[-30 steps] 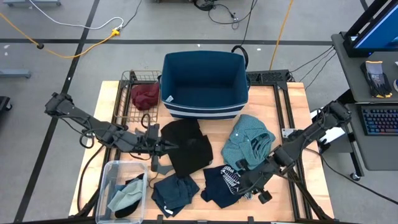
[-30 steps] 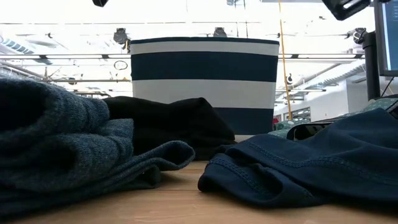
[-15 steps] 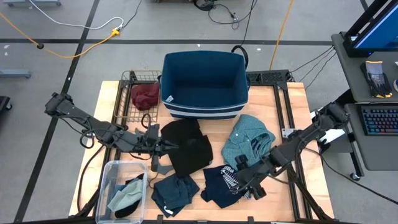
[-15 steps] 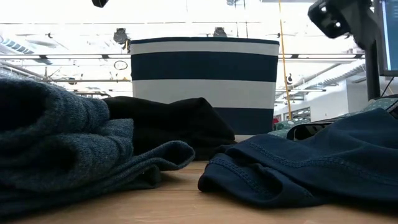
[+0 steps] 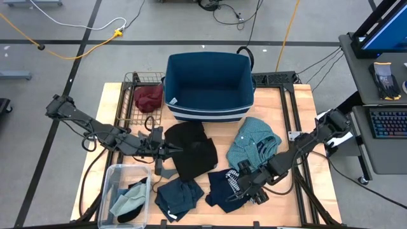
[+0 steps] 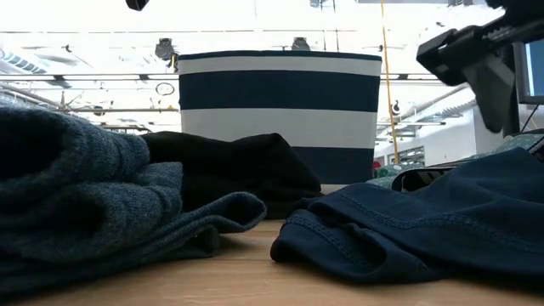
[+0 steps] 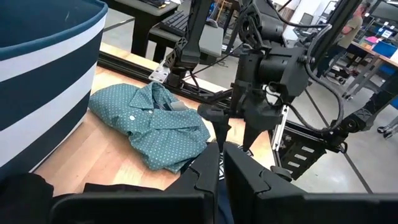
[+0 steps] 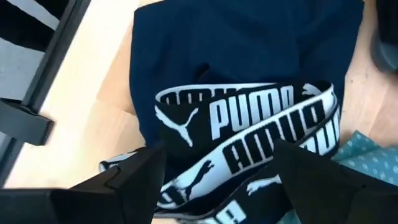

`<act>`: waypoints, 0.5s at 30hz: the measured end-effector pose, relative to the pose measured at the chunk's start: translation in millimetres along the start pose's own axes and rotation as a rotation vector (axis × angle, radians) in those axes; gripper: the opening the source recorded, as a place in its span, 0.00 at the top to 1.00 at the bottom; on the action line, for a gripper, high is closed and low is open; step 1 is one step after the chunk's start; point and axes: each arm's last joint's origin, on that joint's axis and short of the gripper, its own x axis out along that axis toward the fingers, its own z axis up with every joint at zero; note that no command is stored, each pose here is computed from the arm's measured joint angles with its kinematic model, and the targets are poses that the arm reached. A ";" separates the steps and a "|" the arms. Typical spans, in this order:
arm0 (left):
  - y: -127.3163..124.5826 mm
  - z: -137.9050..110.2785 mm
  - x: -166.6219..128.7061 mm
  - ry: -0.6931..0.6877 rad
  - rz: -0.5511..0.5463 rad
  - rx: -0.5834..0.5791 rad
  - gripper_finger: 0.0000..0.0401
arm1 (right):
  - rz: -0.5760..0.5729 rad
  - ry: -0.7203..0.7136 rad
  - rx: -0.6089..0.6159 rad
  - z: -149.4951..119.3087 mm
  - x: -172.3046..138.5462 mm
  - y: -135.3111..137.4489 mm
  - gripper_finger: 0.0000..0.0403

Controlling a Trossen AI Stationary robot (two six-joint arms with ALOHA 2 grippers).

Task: Pick & Place Cloths
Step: Put the blue underwear into the gold wire basket

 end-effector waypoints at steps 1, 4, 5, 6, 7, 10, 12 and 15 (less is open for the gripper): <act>0.0 0.0 0.0 0.000 0.000 0.000 0.94 | -0.001 0.006 -0.010 0.0 2.3 -0.5 0.28; 0.0 0.0 0.0 0.000 0.000 -0.001 0.94 | -0.008 0.037 -0.025 -0.8 11.6 -2.6 0.28; 0.0 0.0 0.0 0.000 0.000 -0.001 0.94 | -0.009 0.045 -0.024 -0.8 14.9 -3.9 0.28; 0.0 0.0 0.0 0.000 0.000 0.000 0.94 | -0.011 0.057 -0.024 -1.2 18.5 -4.8 0.28; 0.0 0.0 0.0 0.000 0.000 0.000 0.94 | -0.012 0.066 -0.023 -1.4 21.4 -6.2 0.28; 0.0 0.0 0.0 0.000 0.000 -0.003 0.94 | 0.002 0.088 -0.018 -1.4 30.4 -9.6 0.28; 0.0 0.0 0.0 0.000 0.000 -0.006 0.94 | -0.002 0.103 -0.018 -2.0 36.2 -11.5 0.28; 0.0 0.0 0.0 0.000 0.000 -0.024 0.94 | -0.006 0.117 -0.013 -2.1 45.5 -14.9 0.28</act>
